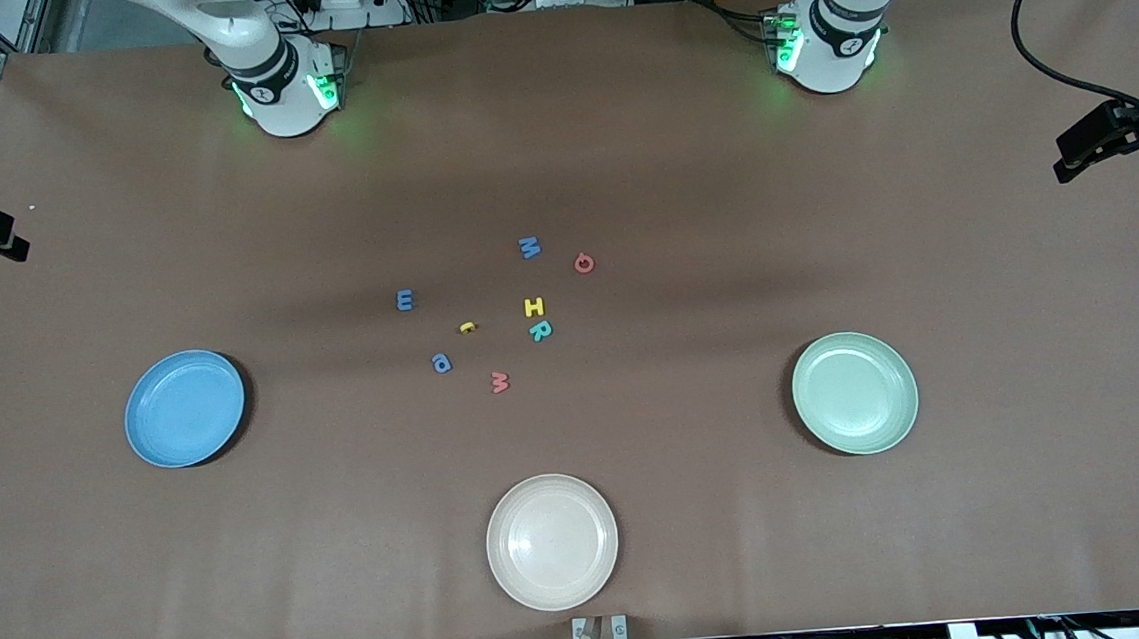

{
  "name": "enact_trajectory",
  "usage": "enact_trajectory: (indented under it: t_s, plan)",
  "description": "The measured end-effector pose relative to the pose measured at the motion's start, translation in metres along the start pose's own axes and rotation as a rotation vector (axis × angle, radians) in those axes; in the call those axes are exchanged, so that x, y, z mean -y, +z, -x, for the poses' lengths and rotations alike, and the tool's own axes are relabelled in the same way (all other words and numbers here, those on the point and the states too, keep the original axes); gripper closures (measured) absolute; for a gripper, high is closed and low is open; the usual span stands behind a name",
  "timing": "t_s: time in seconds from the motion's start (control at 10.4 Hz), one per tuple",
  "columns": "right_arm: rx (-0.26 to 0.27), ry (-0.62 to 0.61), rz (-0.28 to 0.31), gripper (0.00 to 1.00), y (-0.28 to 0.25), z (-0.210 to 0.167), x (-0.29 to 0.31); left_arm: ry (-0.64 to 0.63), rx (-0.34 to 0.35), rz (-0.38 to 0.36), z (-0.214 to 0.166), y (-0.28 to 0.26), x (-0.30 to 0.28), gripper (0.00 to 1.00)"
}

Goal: Sort upper and lower case letters into plates
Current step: 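Reach the left gripper over the pink Q while the right gripper moves out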

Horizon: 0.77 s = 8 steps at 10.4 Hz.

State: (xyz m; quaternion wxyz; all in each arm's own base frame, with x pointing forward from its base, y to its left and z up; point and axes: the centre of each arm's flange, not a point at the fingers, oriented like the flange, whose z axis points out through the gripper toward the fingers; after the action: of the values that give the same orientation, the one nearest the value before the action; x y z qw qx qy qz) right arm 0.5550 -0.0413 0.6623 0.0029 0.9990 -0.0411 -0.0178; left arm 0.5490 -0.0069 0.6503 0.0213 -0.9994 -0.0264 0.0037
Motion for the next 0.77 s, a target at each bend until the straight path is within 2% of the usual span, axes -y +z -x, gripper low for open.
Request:
enact_trajectory:
  t_s: [0.58, 0.77]
  plan:
    - [0.000, 0.000, 0.000, 0.00, 0.000, 0.000, 0.000, 0.027, 0.009, 0.001, -0.001, 0.005, -0.015, 0.00]
    - [0.000, 0.000, 0.000, 0.00, 0.000, 0.000, 0.000, 0.088, 0.034, 0.008, -0.009, 0.024, -0.053, 0.00]
